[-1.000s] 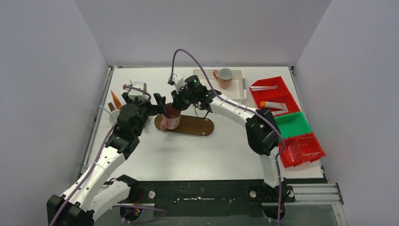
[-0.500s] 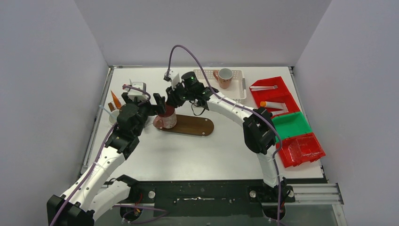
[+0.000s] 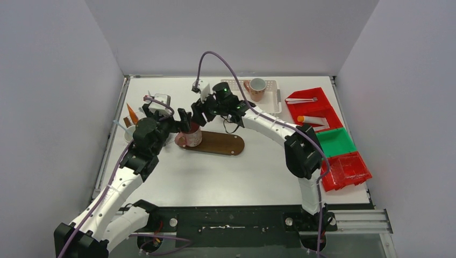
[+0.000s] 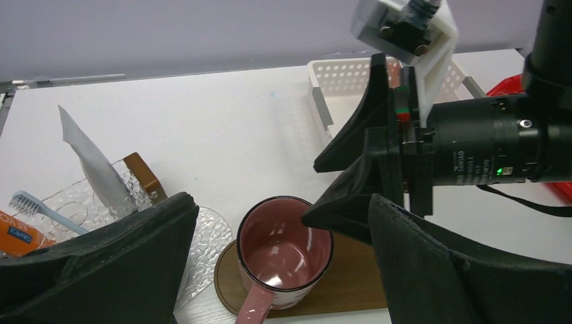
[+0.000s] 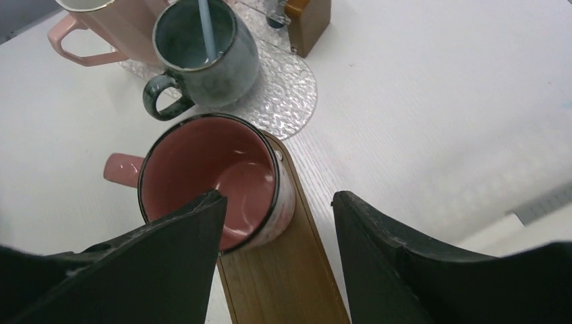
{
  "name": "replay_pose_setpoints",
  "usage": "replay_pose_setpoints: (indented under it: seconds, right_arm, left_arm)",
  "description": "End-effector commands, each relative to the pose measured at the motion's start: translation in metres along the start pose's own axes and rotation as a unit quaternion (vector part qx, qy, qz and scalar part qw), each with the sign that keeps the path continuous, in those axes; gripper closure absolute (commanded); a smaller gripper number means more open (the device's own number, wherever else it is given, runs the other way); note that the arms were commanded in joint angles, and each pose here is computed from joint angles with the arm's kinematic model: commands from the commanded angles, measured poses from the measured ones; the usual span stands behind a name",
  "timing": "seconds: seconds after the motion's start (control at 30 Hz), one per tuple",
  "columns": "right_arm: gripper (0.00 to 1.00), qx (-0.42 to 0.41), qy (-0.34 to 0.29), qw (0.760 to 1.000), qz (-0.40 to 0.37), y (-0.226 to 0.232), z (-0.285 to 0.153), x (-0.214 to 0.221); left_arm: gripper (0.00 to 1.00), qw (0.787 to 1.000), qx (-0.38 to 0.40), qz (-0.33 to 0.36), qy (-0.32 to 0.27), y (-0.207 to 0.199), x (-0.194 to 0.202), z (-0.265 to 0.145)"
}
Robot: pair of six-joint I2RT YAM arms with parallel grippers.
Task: Prepare toiletry sets of a toothbrush and toothpaste on the tray
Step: Place the cup on the tray.
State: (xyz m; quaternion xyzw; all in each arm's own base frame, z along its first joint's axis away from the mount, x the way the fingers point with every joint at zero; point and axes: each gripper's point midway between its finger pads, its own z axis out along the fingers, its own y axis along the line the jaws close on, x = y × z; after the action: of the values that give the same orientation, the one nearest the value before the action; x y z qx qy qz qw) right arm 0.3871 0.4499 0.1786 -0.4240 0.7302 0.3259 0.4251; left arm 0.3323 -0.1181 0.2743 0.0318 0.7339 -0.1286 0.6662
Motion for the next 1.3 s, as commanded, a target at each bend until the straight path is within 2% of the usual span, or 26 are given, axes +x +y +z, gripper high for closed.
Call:
replay_pose_setpoints:
  seconds: [0.0, 0.2, 0.4, 0.57, 0.87, 1.27]
  right_arm:
    - [0.38, 0.071, -0.087, 0.994, -0.015, -0.030, -0.064, -0.058]
    - [0.25, 0.165, -0.111, 0.980, 0.011, -0.063, -0.136, -0.054]
    - [0.13, 0.269, -0.133, 0.954, 0.015, -0.077, -0.212, -0.046]
    - [0.10, 0.324, -0.135, 0.936, 0.019, -0.072, -0.259, -0.032]
    - [0.03, 0.433, -0.153, 0.888, 0.032, -0.064, -0.344, -0.010]
    - [0.00, 0.527, -0.149, 0.836, 0.029, -0.064, -0.400, 0.032]
  left_arm:
    - [0.04, 0.998, 0.051, 0.023, -0.028, -0.017, -0.031, 0.002]
    - [0.06, 0.997, 0.069, 0.043, 0.002, -0.022, -0.019, 0.008]
    - [0.11, 0.992, 0.086, 0.054, 0.069, -0.027, 0.008, 0.016]
    - [0.20, 0.987, 0.093, 0.055, 0.117, -0.030, 0.026, 0.021]
    - [0.31, 0.974, 0.103, 0.047, 0.194, -0.036, 0.051, 0.024]
    - [0.42, 0.955, 0.093, 0.054, 0.275, -0.038, 0.090, 0.030]
